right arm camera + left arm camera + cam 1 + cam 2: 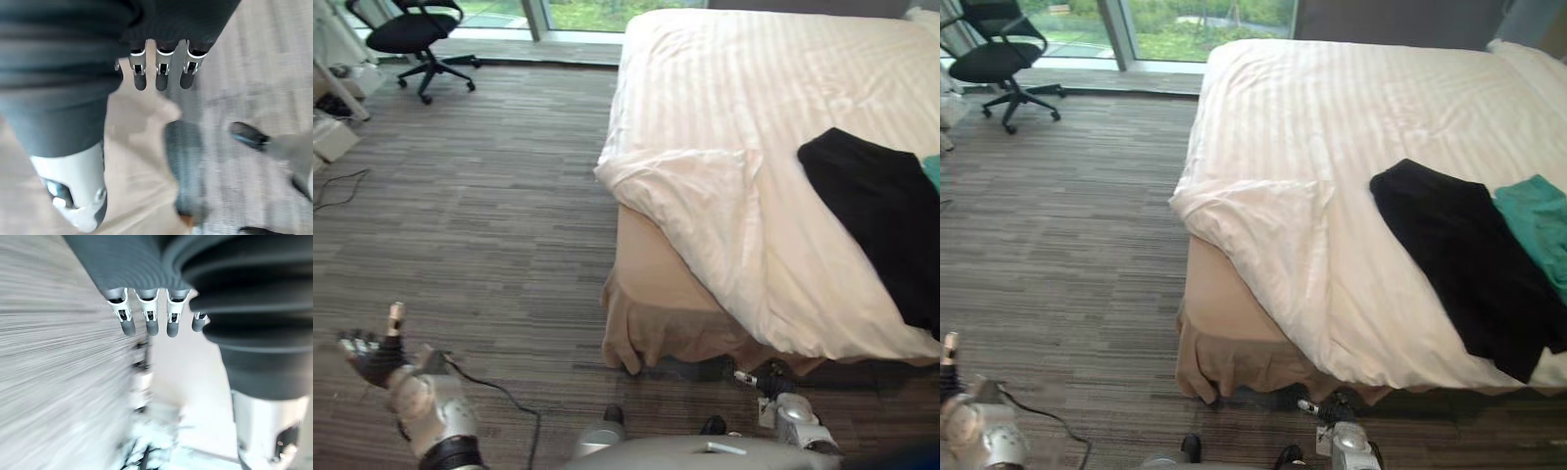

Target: Tidy the bed and pick cloth on bed and put in laundry

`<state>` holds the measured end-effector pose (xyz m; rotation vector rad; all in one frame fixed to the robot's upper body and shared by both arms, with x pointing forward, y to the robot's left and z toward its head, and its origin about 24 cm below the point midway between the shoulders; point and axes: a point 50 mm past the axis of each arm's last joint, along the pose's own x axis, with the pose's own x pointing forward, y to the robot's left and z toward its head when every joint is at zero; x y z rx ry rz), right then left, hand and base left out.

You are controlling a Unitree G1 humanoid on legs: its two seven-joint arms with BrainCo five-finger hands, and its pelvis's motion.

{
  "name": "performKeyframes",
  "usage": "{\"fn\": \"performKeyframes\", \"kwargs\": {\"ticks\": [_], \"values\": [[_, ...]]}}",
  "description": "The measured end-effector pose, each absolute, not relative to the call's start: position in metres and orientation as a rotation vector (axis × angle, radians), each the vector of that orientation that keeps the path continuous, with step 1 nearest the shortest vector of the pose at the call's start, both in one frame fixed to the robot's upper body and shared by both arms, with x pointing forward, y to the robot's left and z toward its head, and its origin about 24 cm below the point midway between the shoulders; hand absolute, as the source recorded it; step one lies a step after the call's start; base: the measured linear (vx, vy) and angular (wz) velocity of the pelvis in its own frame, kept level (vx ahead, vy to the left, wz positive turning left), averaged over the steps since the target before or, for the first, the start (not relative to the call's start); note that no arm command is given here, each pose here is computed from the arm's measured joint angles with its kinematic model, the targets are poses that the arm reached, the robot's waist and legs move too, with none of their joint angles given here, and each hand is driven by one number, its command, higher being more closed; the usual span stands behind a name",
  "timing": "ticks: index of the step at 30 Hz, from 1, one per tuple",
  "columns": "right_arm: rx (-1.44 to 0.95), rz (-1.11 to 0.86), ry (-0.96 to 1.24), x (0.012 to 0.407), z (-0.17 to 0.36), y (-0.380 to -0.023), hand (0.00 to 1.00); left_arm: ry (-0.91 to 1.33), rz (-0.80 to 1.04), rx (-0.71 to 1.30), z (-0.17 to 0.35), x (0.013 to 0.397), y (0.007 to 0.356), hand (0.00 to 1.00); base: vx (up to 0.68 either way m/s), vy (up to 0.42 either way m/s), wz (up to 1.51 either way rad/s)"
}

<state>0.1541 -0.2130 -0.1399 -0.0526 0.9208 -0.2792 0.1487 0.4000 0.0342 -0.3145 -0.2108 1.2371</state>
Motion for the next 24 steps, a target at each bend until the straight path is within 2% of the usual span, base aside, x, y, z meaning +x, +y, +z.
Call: {"fn": "performKeyframes", "kwargs": {"ticks": [3,7,9,12,18,20,22,24], "values": [[-0.054,-0.279,0.898,0.159,-0.137,-0.214,0.0,-0.323,1.234,-0.228,0.074,0.15,0.425,0.0,0.02,0.045,0.04],[-0.052,-0.277,0.908,0.154,-0.139,-0.214,0.0,-0.442,1.177,-0.08,0.127,0.165,0.442,0.0,-0.01,0.048,-0.05],[-0.048,-0.273,0.92,0.148,-0.14,-0.215,0.0,-0.48,1.109,0.132,0.166,0.182,0.443,0.0,-0.03,0.03,-0.28],[-0.041,-0.268,0.938,0.14,-0.143,-0.215,0.0,-0.53,1.013,0.35,0.209,0.211,0.431,0.0,-0.04,0.019,-0.4],[-0.038,-0.276,0.988,0.119,-0.149,-0.218,0.0,-0.584,0.844,0.487,0.243,0.264,0.392,0.0,-0.04,0.011,-0.3],[-0.034,-0.28,1.012,0.11,-0.152,-0.219,0.0,-0.576,0.753,0.59,0.256,0.289,0.371,0.0,0.0,0.0,-0.32],[-0.026,-0.275,1.017,0.106,-0.153,-0.22,0.0,-0.528,0.676,0.774,0.275,0.3,0.37,0.0,-0.01,-0.006,-0.49],[-0.018,-0.269,1.017,0.106,-0.152,-0.223,0.0,-0.503,0.637,0.782,0.272,0.304,0.371,0.0,0.01,-0.004,-0.42]]}}
